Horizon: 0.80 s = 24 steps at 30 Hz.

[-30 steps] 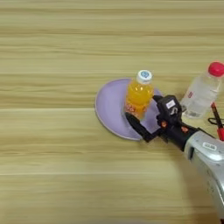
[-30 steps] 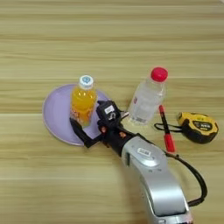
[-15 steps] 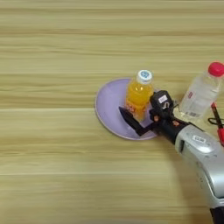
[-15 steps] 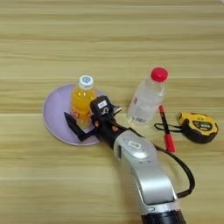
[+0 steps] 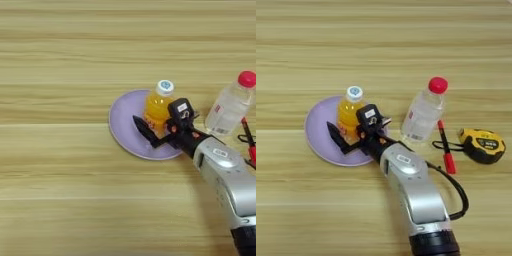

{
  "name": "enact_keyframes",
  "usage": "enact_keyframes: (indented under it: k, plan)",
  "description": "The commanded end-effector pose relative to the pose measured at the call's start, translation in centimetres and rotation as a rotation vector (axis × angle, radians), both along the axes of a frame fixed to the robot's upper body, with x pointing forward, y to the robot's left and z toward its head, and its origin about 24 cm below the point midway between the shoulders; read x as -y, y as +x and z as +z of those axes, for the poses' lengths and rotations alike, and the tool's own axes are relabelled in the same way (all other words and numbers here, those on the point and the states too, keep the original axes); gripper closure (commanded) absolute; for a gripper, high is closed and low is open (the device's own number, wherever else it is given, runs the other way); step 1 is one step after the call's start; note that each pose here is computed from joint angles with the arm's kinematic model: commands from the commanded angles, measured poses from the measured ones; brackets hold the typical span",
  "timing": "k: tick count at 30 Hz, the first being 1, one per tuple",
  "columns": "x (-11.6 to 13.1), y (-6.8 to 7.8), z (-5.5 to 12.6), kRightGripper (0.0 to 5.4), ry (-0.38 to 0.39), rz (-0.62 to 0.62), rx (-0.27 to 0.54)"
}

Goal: Move the objects on the table

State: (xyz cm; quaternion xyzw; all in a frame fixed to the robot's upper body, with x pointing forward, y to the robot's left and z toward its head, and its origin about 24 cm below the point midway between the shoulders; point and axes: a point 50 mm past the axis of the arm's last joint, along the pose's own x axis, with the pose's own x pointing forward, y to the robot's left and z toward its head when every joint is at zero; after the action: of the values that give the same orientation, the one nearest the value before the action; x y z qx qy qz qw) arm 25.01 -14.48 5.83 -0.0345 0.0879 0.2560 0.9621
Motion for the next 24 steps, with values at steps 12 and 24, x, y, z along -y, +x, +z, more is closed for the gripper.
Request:
enact_keyframes:
  k: [12,24]
  plan:
    - [-0.02,1.13,2.47,1.3,0.02,-0.016,0.125]
    - [-0.01,1.15,2.57,1.97,0.028,-0.023,0.13]
